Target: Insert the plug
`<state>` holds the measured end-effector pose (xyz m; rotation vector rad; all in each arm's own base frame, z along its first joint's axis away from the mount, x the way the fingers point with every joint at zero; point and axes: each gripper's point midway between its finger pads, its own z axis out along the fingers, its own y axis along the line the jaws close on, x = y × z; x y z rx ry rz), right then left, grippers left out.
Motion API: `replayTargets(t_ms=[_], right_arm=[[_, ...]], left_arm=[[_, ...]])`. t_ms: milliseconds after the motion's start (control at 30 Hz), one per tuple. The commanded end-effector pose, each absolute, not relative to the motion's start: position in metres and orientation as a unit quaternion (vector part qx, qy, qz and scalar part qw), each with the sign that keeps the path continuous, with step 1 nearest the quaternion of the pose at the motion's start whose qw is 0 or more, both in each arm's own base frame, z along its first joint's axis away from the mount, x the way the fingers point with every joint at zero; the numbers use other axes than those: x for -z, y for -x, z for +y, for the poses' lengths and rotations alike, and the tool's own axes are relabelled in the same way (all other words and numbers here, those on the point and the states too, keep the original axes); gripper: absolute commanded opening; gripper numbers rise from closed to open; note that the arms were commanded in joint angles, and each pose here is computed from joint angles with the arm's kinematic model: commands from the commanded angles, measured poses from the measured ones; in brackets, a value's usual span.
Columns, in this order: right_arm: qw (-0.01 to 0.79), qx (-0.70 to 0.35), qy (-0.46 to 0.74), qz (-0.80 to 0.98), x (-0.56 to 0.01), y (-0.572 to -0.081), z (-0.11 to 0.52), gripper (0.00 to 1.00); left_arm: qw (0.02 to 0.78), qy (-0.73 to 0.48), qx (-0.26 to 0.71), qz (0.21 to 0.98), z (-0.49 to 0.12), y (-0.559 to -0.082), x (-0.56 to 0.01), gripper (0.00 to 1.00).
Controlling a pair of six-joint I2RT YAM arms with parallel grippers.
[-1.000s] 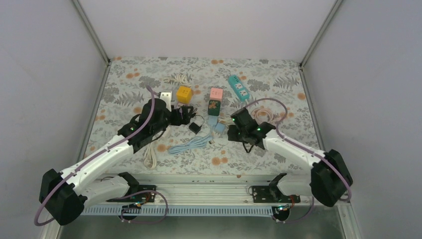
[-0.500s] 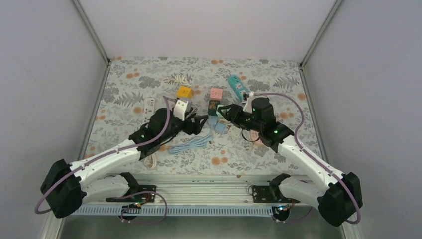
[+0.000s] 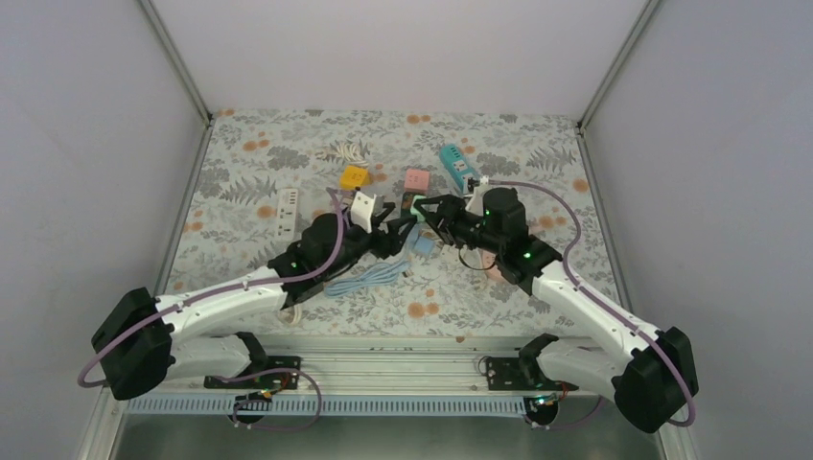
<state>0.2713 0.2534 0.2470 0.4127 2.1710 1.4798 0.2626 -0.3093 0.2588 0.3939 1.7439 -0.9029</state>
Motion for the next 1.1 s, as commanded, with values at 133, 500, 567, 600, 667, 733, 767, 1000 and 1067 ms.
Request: replayTargets(t_ms=[133, 500, 567, 600, 667, 733, 767, 1000, 1067], right_arm=[[0.233, -0.547, -0.169, 0.786, -0.251, -0.271, 0.264, 0.42], [0.214, -0.56, -0.172, 0.782, -0.253, -0.265, 0.272, 0.44], [0.211, -0.561, -0.171, 0.782, -0.253, -0.264, 0.273, 0.44], [0.209, -0.562, -0.17, 0.782, -0.252, -0.264, 0.273, 0.44], [0.207, -0.562, -0.168, 0.783, -0.25, -0.263, 0.275, 0.44], [0.202, -0.566, -0.171, 0.781, -0.248, -0.262, 0.275, 0.44], [0.194, -0.567, -0.177, 0.781, -0.243, -0.26, 0.275, 0.44], [0.236, -0.52, -0.183, 0.801, -0.233, -0.267, 0.261, 0.68], [0.263, -0.493, -0.187, 0.808, -0.235, -0.272, 0.25, 0.8]], left_arm=[[0.556, -0.149, 0.4, 0.714, -0.331, -0.253, -0.274, 0.63], [0.548, -0.115, 0.399, 0.726, -0.343, -0.267, -0.271, 0.44], [0.548, -0.118, 0.4, 0.725, -0.345, -0.267, -0.271, 0.43], [0.55, -0.119, 0.398, 0.725, -0.346, -0.267, -0.272, 0.4], [0.553, -0.114, 0.391, 0.727, -0.344, -0.27, -0.274, 0.34], [0.553, -0.107, 0.382, 0.733, -0.343, -0.273, -0.274, 0.24], [0.551, -0.106, 0.38, 0.736, -0.344, -0.275, -0.275, 0.19], [0.541, -0.106, 0.363, 0.751, -0.348, -0.279, -0.267, 0.07], [0.541, -0.102, 0.354, 0.756, -0.344, -0.281, -0.264, 0.07]])
